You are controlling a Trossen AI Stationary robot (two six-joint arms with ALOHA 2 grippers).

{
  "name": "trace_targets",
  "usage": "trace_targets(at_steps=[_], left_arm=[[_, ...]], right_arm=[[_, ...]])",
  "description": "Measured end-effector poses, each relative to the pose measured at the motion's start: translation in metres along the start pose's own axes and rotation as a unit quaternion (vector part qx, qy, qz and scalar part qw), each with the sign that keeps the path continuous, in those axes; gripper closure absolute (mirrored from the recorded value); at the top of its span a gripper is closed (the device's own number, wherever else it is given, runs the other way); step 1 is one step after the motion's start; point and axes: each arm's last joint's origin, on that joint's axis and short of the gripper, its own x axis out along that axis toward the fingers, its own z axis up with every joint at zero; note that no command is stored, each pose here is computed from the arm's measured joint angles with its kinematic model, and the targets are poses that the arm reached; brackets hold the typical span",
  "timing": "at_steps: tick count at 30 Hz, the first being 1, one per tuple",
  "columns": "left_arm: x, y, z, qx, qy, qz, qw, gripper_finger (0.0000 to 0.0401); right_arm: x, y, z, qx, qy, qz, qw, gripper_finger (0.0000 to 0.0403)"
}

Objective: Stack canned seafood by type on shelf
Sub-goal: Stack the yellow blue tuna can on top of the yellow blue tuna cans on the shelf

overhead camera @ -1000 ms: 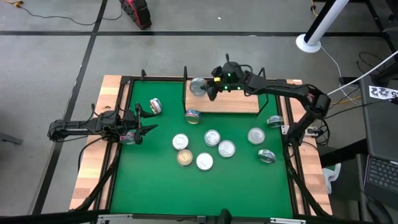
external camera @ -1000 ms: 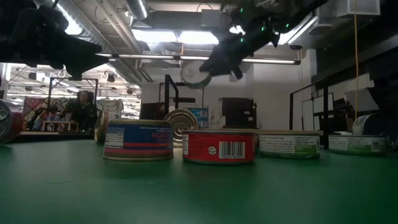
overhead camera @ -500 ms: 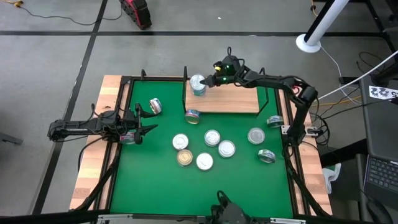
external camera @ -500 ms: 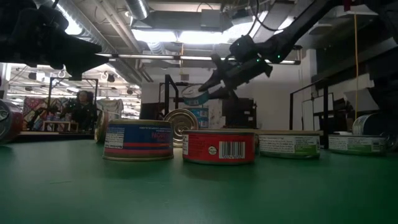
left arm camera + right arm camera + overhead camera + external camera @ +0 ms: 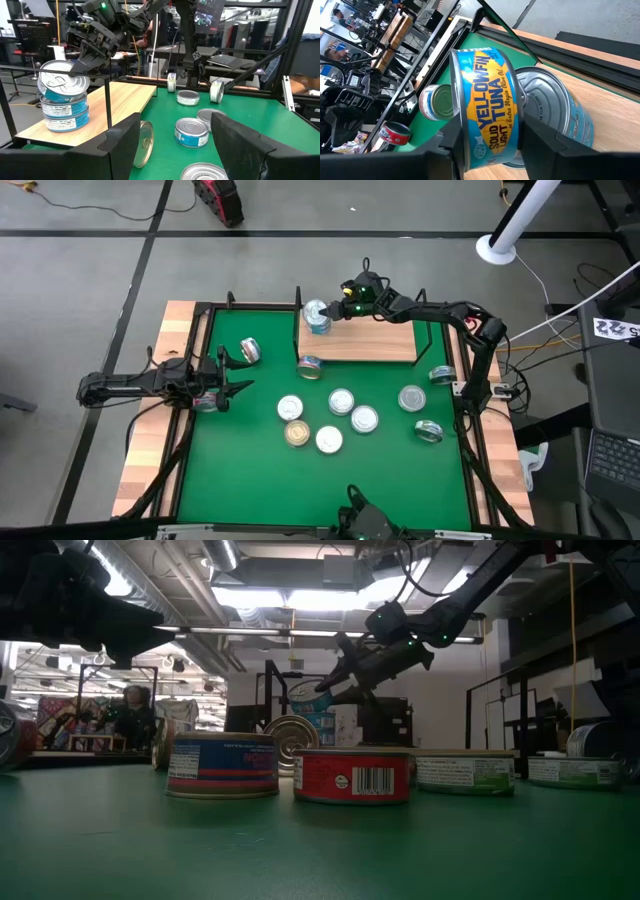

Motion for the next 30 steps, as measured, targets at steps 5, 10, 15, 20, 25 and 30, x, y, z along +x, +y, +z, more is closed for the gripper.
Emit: trace_targets(at_steps=[5, 10, 15, 20, 25, 30], left_arm=[[0.0000, 0.0000, -0.0001, 0.000, 0.000, 0.000, 1.000, 0.0162], [0.0000, 0.0000, 0.0000, 0.000, 0.000, 0.000, 1.000, 0.0162], [0.0000, 0.0000, -0.0001, 0.000, 0.000, 0.000, 1.000, 0.0162], [0.0000, 0.0000, 0.0000, 0.000, 0.000, 0.000, 1.000, 0.0162], [0.0000, 0.0000, 0.0000, 0.000, 0.000, 0.000, 1.000, 0.0162], [0.0000, 0.0000, -0.0001, 0.000, 0.000, 0.000, 1.000, 0.0162]], right_arm=[[0.0000, -0.0003, -0.0003, 0.001, 0.001, -0.002, 1.000, 0.0228], [0.0000, -0.0008, -0.0006, 0.027, 0.000, -0.007, 1.000, 0.0207], [0.0000, -0.0009, -0.0007, 0.027, 0.000, -0.007, 1.000, 0.0190], [0.0000, -0.0009, -0.0006, 0.028, 0.000, -0.007, 1.000, 0.0170], [0.0000, -0.0009, -0.0006, 0.028, 0.000, -0.007, 1.000, 0.0146], [0.0000, -0.0017, 0.0001, 0.028, -0.012, -0.022, 0.999, 0.0126]])
